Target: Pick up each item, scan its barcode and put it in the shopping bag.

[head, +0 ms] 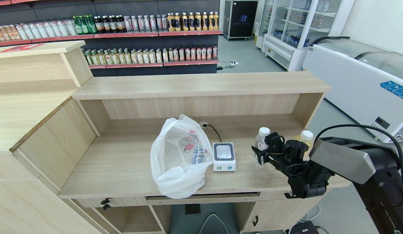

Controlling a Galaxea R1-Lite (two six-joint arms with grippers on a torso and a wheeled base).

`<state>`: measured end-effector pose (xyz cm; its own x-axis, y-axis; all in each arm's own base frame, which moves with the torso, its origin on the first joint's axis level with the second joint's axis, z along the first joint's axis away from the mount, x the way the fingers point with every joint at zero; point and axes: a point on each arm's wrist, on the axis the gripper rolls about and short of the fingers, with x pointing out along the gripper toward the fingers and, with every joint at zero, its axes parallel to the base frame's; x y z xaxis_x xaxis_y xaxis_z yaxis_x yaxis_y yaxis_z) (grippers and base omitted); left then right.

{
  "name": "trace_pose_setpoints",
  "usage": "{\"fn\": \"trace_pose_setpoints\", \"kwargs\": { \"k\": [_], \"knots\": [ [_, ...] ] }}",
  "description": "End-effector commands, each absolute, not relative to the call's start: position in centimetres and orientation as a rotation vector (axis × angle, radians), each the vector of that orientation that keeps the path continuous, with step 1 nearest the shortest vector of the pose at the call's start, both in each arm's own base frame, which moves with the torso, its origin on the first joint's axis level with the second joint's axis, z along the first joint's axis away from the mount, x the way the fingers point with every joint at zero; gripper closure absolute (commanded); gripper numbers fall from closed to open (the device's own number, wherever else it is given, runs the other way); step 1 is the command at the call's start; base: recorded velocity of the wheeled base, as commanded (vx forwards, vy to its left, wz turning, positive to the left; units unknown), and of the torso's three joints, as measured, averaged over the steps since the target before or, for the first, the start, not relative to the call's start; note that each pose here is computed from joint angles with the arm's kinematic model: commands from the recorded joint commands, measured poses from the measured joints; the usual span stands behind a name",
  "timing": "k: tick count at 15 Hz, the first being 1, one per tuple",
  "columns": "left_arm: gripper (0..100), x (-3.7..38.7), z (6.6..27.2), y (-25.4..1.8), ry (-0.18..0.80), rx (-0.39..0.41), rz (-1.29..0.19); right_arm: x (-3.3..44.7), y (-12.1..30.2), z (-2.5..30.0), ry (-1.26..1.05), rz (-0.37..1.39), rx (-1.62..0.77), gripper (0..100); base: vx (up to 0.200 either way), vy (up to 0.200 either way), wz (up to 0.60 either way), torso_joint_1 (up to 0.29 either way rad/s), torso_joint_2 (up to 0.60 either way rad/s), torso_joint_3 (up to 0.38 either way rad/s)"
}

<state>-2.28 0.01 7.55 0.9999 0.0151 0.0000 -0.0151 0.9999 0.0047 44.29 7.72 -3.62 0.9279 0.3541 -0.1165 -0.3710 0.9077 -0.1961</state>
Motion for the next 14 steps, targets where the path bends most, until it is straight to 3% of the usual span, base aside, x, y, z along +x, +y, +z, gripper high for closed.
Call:
{"fn": "trace_pose_setpoints", "kwargs": {
  "k": [1, 9, 12, 14],
  "knots": [
    [100, -2.3, 7.5, 0.0, 0.000, 0.006, 0.015, 44.6, 7.8, -3.4, 0.073, 0.374, -0.218, 100, 0.000, 0.000, 0.00, 0.000, 0.00, 0.000],
    [100, -2.3, 7.5, 0.0, 0.000, 0.005, 0.015, 45.0, 7.6, -2.3, 0.059, 0.362, -0.217, 100, 0.000, 0.000, 0.00, 0.000, 0.00, 0.000],
    [100, -2.3, 7.5, 0.0, 0.000, 0.005, 0.015, 44.8, 7.5, 2.1, 0.024, 0.365, -0.144, 100, 0.000, 0.000, 0.00, 0.000, 0.00, 0.000],
    [100, -2.3, 7.5, 0.0, 0.000, 0.005, 0.015, 43.2, 7.1, 6.6, 0.044, 0.417, -0.065, 100, 0.000, 0.000, 0.00, 0.000, 0.00, 0.000]
  ]
}}
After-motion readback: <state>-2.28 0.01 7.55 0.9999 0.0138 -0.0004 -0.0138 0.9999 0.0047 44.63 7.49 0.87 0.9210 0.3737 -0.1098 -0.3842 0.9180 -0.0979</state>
